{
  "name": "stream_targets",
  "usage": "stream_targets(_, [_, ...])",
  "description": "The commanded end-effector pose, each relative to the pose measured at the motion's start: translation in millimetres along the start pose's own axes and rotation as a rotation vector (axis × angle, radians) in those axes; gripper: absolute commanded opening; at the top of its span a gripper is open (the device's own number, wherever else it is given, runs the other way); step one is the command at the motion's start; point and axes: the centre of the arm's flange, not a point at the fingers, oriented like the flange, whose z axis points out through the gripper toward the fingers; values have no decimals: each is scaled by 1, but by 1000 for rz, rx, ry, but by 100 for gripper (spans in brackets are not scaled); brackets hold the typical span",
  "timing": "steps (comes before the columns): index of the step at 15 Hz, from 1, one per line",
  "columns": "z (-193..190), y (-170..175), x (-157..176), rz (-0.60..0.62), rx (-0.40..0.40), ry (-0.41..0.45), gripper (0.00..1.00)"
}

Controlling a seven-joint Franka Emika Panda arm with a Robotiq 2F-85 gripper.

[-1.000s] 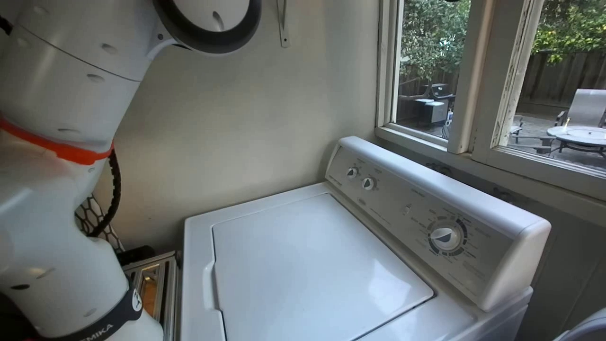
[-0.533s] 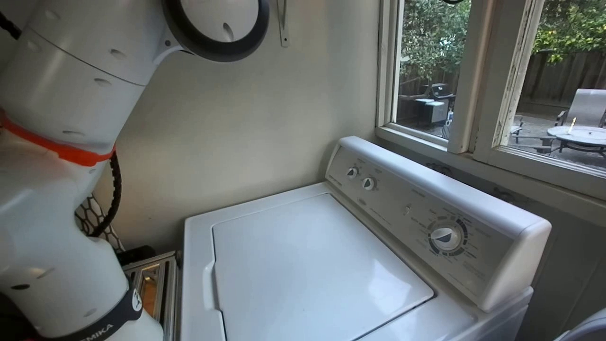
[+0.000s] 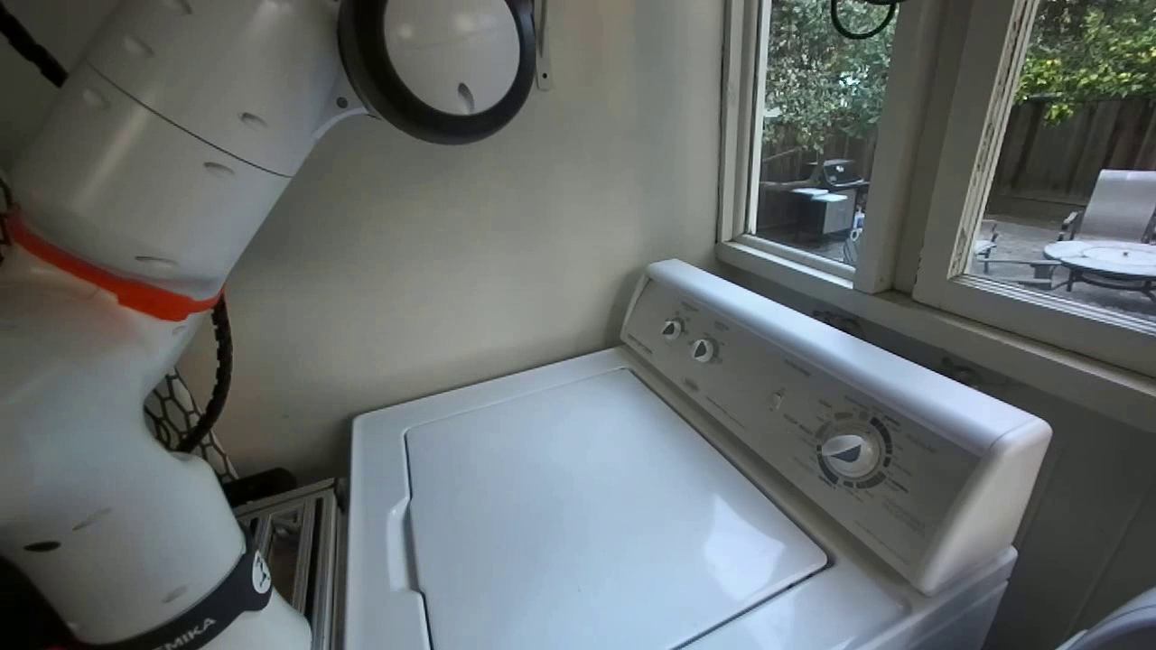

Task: Push closed the window

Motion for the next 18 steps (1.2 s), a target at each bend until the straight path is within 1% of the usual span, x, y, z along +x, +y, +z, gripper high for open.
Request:
stream_targets(1, [26, -14, 12, 24, 96, 55, 3])
stream_targets(8, [48, -8, 17, 25, 189, 137, 3])
stream_targets(12, [56, -6, 17, 16, 225, 168, 3])
stream_targets(16, [63, -3, 17, 2, 241, 196, 3])
stream_targets(18, [63, -2, 18, -1, 245, 205, 38])
